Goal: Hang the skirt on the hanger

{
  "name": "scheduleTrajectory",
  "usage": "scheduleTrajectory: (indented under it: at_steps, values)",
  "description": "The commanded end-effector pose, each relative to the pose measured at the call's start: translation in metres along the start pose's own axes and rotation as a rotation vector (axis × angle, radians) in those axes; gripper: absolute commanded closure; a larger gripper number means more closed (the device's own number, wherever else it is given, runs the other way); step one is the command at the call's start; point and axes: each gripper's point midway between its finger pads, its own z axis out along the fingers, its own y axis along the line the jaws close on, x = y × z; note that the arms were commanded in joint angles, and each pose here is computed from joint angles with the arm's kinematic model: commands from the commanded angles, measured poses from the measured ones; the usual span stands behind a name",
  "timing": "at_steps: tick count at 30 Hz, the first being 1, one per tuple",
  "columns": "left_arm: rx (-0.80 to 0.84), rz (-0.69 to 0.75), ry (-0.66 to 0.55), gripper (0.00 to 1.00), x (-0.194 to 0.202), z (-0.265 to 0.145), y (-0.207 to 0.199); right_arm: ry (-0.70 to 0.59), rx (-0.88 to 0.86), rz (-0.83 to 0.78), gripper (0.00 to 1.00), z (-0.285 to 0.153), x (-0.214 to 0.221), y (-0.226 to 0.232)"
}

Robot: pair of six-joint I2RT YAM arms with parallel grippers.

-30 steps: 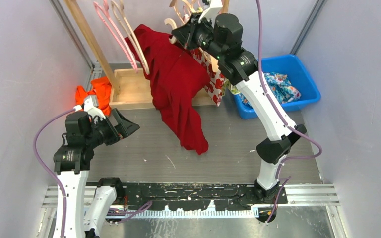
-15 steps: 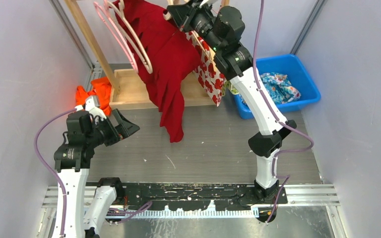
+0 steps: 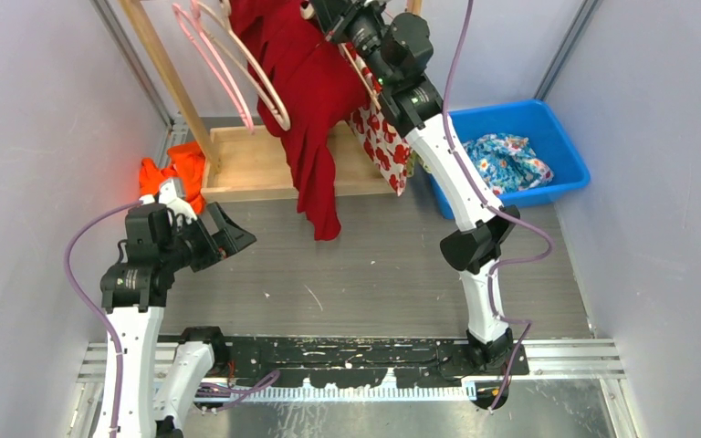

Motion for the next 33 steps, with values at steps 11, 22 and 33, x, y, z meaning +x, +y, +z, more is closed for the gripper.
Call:
scheduleTrajectory:
  at_steps: [11, 22, 33]
  values:
    - [-0.016, 0.023, -0.011, 0.07, -0.004, -0.002, 0.002, -0.348, -0.09, 0.08, 0.99, -0.004, -0.104, 0.016]
    - [-0.007, 0.01, -0.003, 0.07, 0.0, 0.005, 0.005, -0.271, -0.117, 0.115, 0.99, 0.006, -0.066, 0.017]
    - [-0.001, 0.005, 0.005, 0.07, 0.003, 0.01, 0.007, -0.204, -0.138, 0.106, 0.99, 0.01, -0.036, 0.033]
